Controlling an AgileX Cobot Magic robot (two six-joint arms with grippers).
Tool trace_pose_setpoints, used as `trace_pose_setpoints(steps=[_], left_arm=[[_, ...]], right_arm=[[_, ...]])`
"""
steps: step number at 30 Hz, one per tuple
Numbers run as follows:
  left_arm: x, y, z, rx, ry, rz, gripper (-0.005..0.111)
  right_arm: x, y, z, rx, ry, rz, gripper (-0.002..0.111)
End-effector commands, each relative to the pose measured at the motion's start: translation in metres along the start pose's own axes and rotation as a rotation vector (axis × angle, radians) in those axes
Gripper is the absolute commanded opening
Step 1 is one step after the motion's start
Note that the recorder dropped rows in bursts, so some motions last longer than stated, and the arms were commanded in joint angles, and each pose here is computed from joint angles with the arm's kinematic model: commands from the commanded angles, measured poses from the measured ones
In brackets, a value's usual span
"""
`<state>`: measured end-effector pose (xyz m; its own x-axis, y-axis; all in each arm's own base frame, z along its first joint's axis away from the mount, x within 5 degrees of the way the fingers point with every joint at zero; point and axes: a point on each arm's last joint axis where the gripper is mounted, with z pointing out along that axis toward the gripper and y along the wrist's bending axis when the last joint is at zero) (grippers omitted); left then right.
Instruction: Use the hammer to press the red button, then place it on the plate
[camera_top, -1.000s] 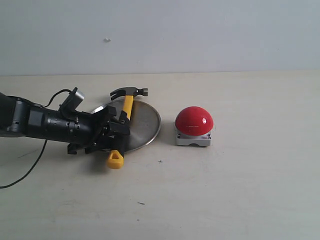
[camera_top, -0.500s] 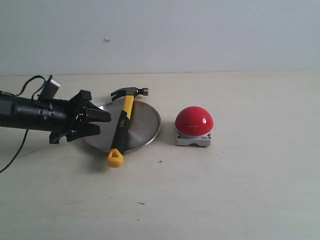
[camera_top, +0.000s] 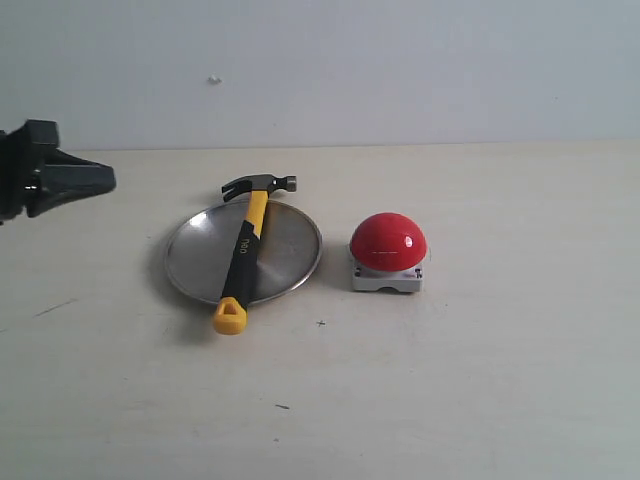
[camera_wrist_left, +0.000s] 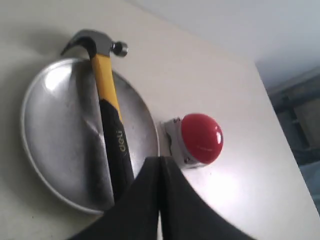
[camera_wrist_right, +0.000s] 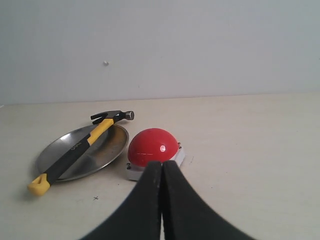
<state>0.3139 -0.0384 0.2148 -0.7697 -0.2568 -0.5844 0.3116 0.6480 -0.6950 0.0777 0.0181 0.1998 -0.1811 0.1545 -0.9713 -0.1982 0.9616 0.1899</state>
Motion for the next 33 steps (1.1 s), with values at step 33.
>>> trace_pose_setpoints(steps=[33], left_arm=[[0.174,-0.095,-0.179,-0.392,-0.894,0.46,0.0]], right_arm=[[0.007,0.001,-0.001,-0.019,0.057,-0.01,0.0]])
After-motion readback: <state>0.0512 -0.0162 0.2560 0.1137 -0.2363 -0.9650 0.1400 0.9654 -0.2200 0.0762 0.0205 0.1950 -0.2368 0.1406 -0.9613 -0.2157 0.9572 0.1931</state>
